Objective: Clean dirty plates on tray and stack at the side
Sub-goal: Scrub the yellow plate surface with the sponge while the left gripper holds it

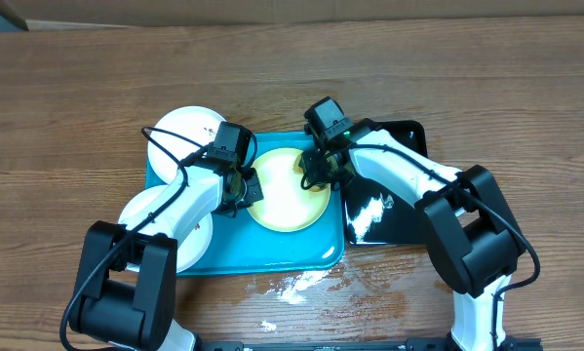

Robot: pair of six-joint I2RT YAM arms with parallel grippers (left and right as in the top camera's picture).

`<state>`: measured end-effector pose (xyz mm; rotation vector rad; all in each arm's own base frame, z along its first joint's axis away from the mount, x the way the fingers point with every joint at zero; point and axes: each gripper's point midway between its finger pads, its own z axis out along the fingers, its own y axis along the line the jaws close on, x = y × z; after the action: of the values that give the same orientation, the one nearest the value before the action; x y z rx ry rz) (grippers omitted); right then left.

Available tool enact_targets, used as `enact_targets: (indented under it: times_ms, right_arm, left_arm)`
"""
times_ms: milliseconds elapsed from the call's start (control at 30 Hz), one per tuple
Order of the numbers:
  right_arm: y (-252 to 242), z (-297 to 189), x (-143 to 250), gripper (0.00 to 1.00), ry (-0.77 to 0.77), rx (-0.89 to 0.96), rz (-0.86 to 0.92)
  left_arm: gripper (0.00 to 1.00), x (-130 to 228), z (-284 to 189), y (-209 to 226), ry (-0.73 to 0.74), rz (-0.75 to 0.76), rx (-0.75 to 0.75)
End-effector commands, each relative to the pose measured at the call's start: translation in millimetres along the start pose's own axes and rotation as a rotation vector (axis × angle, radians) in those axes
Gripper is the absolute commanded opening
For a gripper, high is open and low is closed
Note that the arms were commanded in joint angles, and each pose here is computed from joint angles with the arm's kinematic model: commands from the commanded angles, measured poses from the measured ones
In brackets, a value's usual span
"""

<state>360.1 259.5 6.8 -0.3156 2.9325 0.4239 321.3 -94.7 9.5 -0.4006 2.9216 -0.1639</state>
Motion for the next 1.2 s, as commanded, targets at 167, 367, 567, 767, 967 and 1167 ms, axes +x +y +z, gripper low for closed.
enact_targets:
  times_ms: [167,367,567,767,967,1167]
  right_arm:
    - [10.7,27.9,52.6,0.04,0.128,-0.038,0.054]
    - [35.4,32.1,51.8,0.04,0.106,-0.109,0.072]
    - [40.7,-14.3,-4.3,0.04,0.019,-0.169,0.032]
    - [10.1,-3.1,-1.9,0.04,0.017,-0.077,0.025]
    - [-1.1,21.9,20.0,0.04,0.054,-0.054,0.05]
    - [1.5,35.2,35.1,0.04,0.079,-0.105,0.113]
  left_arm:
    - [0.04,-2.3,6.1,8.3,-0.001,-0.03,-0.044]
    - [0.04,-2.1,6.1,8.4,0.0,-0.03,-0.044]
    - [0.04,-2.0,6.1,8.4,0.0,-0.03,-0.044]
    - [0.04,-1.9,6.1,7.9,0.001,-0.03,-0.042]
    - [0.04,-1.2,6.1,8.3,0.004,-0.03,-0.043]
    - [0.04,-1.2,6.1,8.4,0.004,-0.03,-0.044]
